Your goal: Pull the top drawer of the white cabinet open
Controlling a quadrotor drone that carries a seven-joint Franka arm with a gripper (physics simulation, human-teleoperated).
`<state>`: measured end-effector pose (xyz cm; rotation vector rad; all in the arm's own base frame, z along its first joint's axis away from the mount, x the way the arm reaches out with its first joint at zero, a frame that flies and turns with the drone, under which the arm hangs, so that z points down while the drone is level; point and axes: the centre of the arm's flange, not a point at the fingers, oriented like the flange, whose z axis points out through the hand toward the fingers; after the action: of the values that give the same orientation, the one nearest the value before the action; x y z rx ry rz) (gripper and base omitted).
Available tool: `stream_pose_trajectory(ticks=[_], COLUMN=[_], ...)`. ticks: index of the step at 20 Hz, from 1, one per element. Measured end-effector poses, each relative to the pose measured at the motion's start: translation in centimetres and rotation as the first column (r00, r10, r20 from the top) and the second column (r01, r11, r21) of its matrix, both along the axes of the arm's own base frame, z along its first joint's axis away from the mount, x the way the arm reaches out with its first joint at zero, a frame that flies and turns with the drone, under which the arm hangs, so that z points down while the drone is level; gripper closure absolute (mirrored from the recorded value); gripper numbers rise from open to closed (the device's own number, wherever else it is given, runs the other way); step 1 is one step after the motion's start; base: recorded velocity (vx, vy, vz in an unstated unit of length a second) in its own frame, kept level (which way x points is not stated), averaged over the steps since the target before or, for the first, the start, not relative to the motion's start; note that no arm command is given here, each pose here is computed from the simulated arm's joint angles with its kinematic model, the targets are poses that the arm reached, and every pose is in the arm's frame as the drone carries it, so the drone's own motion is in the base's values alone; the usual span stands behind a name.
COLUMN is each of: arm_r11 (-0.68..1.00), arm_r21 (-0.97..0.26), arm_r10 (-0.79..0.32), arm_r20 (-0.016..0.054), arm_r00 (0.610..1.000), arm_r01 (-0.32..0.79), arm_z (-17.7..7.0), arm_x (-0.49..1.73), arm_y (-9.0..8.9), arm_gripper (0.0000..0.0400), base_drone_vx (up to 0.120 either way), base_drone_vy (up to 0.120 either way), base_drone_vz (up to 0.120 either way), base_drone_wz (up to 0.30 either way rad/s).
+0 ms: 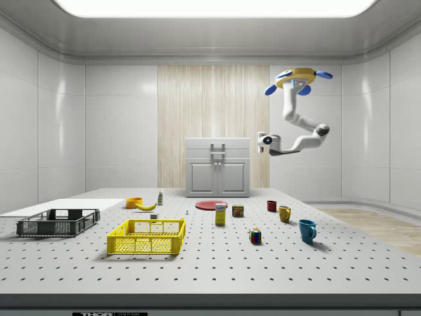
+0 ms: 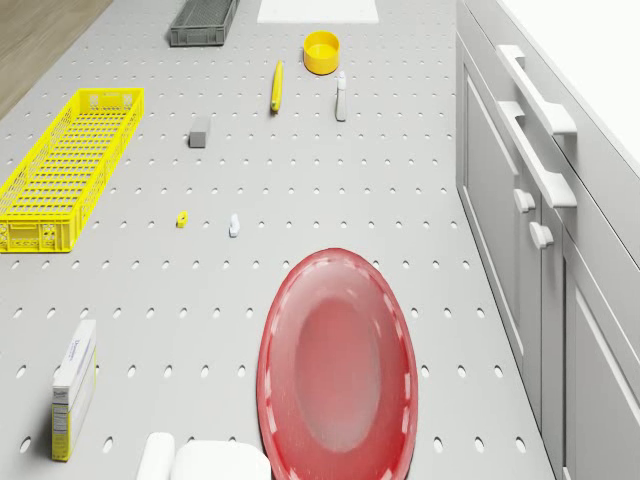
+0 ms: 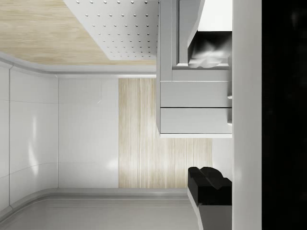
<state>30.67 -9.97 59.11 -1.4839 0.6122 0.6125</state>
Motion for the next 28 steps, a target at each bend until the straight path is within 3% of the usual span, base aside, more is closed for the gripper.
stream_pose_trajectory(ticks=[15, 19, 28], arm_r11=[1.0, 1.0, 1.0], arm_r21=[0.0, 0.0, 0.0], arm_r10=[0.0, 0.0, 0.0], arm_r20=[-0.0002, -0.0002, -0.0003], arm_r00=[1.0, 1.0, 1.0], arm_r01=[0.0, 0.0, 0.0], arm_z=[0.0, -0.01, -0.01], arm_x=[0.0, 0.0, 0.0], arm_y=[0.0, 0.0, 0.0], arm_gripper=[0.0095, 0.0095, 0.0095], base_drone_vx=[0.12, 0.12, 0.12], base_drone_vy=[0.0, -0.1, 0.0], base_drone_vz=[0.0, 0.0, 0.0], base_drone_wz=[0.0, 0.0, 0.0])
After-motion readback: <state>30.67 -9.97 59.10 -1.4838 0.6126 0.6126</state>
